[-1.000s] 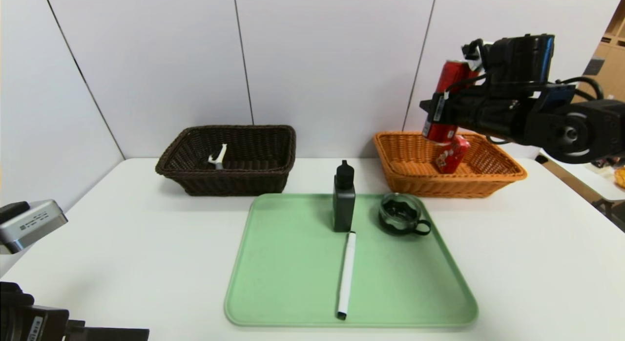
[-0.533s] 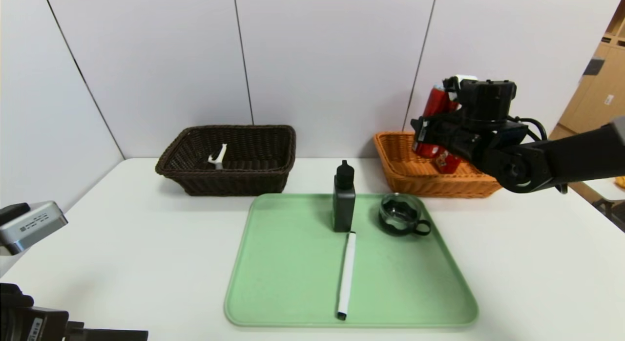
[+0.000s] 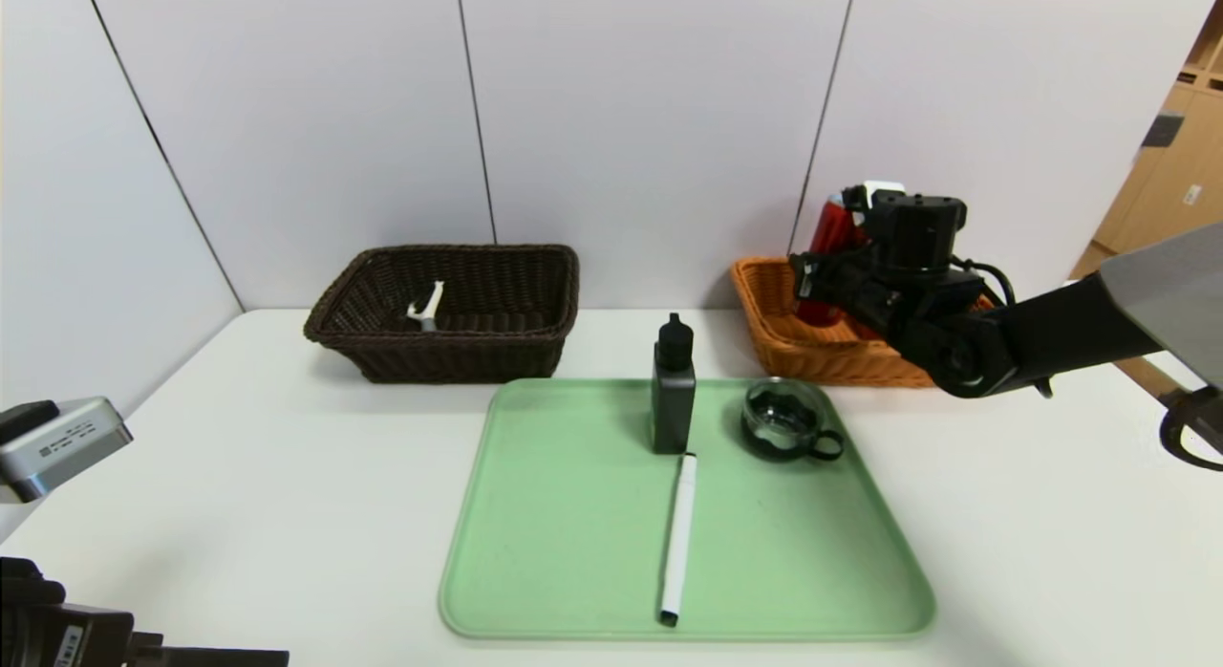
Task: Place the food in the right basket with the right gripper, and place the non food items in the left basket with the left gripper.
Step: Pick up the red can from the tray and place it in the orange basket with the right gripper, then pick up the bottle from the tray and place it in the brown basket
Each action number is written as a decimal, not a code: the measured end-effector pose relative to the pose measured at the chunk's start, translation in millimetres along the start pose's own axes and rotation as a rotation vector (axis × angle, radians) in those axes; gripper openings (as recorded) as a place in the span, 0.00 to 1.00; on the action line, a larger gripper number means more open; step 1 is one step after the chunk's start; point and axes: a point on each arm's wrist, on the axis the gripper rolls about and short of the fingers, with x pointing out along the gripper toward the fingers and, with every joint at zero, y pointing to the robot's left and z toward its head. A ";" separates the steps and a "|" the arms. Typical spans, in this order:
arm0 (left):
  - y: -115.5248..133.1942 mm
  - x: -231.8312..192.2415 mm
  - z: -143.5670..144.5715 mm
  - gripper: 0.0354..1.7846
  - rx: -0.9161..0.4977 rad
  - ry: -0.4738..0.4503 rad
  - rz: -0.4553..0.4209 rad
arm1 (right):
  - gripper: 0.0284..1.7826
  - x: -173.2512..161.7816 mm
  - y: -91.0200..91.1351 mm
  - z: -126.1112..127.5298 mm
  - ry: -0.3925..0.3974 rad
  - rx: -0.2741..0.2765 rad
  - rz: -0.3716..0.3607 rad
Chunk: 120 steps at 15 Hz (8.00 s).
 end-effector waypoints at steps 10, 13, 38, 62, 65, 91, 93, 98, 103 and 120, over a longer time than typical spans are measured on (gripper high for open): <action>0.8 0.8 -1.4 0.94 -0.001 0.006 0.003 | 0.74 20.6 -2.8 -19.2 0.020 -0.019 -0.044; 0.9 0.2 -1.6 0.94 -0.002 0.003 0.002 | 0.81 18.8 -4.8 -9.2 -0.005 -0.012 -0.049; -189.1 172.3 80.9 0.94 0.089 -0.294 -0.004 | 0.95 -184.1 -81.1 140.0 0.474 -0.097 0.039; -233.2 274.0 85.7 0.94 0.062 -0.518 0.187 | 0.95 -197.3 -104.0 123.0 0.532 -0.051 0.006; -232.4 277.3 85.9 0.94 0.070 -0.521 0.201 | 0.95 -197.1 -104.5 121.6 0.538 -0.049 0.010; -228.0 251.0 110.9 0.33 0.105 -0.509 0.124 | 0.95 -194.1 -105.7 114.9 0.560 -0.049 0.006; -230.0 220.3 121.8 0.33 0.134 -0.523 0.069 | 0.95 -193.8 -105.7 114.8 0.561 -0.050 0.005; -202.6 132.8 158.4 0.33 0.196 -0.566 0.005 | 0.95 -193.4 -104.9 114.6 0.562 -0.055 0.011; -125.3 89.0 202.9 0.33 0.110 -0.532 0.029 | 0.95 -193.3 -102.7 114.6 0.562 -0.057 0.020; -35.6 232.4 257.7 0.33 -0.030 -0.505 0.210 | 0.95 -194.5 -102.8 110.8 0.577 -0.061 0.023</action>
